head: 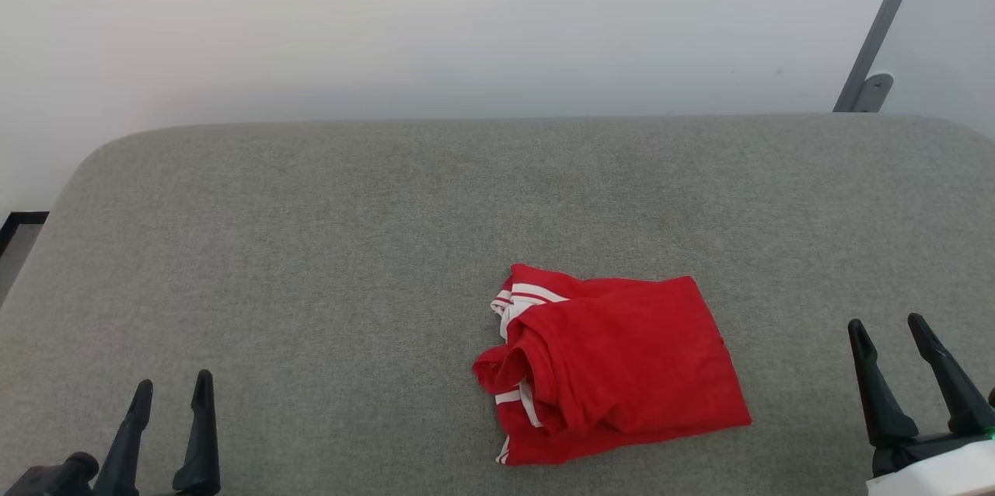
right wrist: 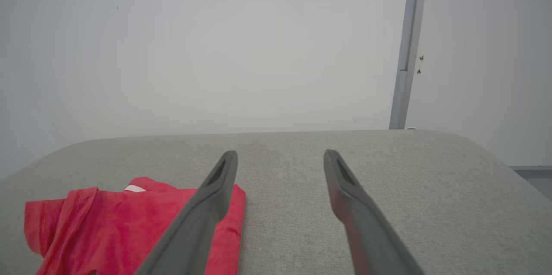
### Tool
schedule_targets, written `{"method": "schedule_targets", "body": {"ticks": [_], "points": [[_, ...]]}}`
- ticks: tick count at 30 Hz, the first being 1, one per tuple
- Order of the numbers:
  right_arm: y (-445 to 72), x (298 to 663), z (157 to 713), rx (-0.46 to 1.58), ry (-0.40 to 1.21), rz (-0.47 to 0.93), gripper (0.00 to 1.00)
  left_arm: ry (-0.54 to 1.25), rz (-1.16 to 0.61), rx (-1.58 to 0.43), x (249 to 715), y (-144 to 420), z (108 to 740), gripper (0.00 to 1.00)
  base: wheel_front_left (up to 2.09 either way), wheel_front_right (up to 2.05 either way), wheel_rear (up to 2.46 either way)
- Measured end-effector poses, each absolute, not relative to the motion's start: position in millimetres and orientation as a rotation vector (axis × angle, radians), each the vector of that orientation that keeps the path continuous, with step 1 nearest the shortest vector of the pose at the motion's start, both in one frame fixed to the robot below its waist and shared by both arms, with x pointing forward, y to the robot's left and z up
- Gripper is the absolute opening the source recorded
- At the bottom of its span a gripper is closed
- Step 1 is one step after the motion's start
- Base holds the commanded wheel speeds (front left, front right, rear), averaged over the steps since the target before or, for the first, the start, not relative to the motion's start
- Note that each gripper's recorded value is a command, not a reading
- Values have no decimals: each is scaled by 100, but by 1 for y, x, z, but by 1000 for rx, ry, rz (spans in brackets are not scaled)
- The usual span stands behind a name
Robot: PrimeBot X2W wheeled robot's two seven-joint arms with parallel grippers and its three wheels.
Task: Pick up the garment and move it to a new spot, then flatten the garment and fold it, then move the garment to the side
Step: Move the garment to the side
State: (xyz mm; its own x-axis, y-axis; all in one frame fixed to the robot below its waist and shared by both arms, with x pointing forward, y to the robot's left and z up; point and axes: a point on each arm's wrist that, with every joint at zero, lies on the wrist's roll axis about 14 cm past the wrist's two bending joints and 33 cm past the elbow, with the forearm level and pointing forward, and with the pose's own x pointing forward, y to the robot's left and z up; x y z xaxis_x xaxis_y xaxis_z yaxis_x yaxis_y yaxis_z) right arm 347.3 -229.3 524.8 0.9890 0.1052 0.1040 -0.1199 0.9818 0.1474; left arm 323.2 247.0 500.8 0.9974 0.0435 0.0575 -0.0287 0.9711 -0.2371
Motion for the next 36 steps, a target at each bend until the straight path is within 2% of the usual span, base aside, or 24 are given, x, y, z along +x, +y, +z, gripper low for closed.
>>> {"method": "schedule_targets", "body": {"ticks": [21, 28, 36], "points": [[-231, 348, 521, 147, -83, 110, 100, -62, 57, -258, 314, 250, 499, 100, 0, 0, 0], [-207, 353, 491, 165, 35, 204, 100, -58, 102, -265, 303, 262, 495, 100, 0, 0, 0], [-183, 384, 473, 112, 229, 350, 100, -33, 151, -279, 286, 270, 485, 100, 0, 0, 0]]}}
